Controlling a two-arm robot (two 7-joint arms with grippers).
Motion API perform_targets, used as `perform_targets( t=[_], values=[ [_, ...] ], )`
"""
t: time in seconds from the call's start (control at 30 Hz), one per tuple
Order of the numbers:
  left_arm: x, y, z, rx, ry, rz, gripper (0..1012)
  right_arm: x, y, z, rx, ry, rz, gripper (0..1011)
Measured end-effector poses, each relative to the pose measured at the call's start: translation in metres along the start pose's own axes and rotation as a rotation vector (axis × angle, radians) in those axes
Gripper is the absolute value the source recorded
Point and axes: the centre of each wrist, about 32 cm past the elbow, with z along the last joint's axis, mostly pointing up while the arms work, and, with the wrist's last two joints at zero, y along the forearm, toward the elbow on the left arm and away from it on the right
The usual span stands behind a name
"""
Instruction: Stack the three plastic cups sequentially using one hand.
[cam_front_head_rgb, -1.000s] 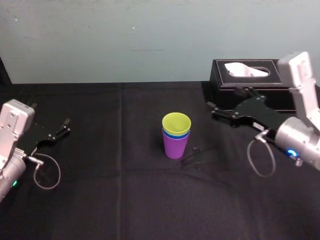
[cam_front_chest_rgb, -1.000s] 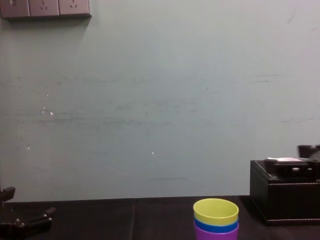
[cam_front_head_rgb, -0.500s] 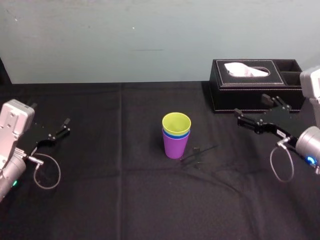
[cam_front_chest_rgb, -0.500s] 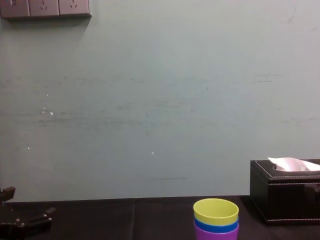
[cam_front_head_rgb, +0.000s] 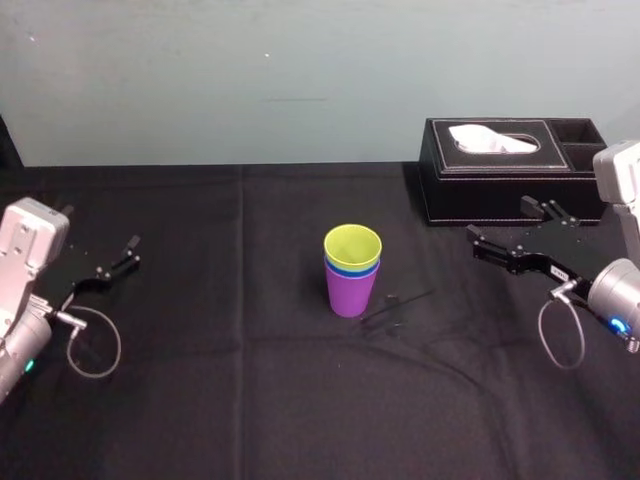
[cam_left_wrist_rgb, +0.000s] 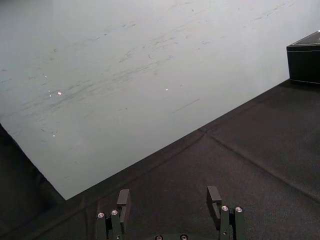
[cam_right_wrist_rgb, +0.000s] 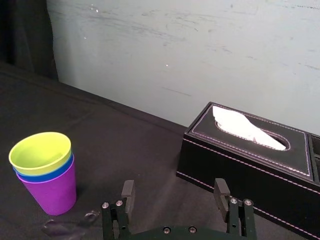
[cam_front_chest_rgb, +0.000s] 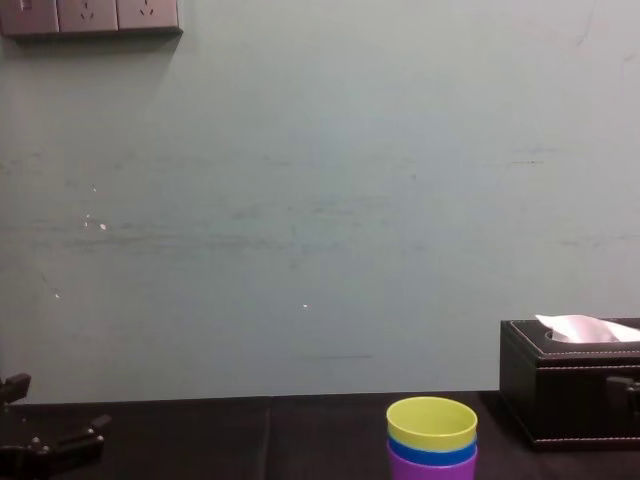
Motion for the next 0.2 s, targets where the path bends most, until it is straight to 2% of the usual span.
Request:
perform_targets(
  t=[0.2],
  values=[
    [0.0000, 0.0000, 0.0000, 0.000, 0.000, 0.000, 1000, -0.0003, -0.0001, 0.0016, 0.003, 0.000, 0.002, 1003]
  ],
)
